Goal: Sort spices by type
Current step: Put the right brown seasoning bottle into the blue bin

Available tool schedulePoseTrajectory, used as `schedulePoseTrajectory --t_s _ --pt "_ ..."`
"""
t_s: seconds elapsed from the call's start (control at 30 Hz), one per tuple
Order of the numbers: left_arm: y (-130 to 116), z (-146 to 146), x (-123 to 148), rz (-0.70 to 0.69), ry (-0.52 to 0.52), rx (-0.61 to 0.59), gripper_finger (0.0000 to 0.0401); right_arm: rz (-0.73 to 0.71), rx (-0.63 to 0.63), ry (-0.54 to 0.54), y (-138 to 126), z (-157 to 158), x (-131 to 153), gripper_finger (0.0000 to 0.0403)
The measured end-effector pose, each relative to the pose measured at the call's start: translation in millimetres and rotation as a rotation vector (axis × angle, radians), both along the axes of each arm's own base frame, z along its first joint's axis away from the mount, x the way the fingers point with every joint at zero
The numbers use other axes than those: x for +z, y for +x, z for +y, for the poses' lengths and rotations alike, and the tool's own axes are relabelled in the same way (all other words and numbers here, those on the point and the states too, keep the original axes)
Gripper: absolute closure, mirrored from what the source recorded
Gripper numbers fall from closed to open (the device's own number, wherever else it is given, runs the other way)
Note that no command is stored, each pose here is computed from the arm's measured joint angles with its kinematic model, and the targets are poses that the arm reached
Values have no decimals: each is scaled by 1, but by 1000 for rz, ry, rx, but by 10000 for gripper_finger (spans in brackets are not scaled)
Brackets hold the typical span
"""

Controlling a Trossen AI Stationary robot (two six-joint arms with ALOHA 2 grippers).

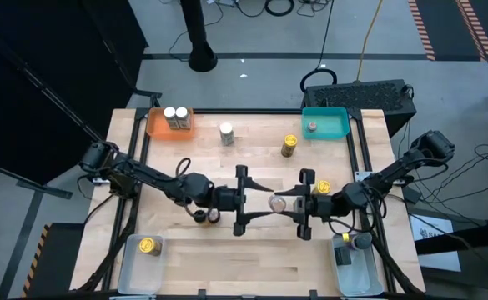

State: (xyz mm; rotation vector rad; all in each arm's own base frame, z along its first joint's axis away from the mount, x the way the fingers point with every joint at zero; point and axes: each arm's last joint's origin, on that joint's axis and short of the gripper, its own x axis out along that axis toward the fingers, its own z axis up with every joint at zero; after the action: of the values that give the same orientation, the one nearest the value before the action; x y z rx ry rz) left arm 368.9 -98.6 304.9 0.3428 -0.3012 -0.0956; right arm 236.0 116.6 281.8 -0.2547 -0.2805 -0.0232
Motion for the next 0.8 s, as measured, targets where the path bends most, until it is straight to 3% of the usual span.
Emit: schedulePoseTrajectory --t_s 0.53,0.8 --pt "7 7 5 57 16 11 130 28 -28 15 4 -7 -3 252" --pt "15 12 -6 73 -7 9 130 39 -44 6 6 -10 -4 252"
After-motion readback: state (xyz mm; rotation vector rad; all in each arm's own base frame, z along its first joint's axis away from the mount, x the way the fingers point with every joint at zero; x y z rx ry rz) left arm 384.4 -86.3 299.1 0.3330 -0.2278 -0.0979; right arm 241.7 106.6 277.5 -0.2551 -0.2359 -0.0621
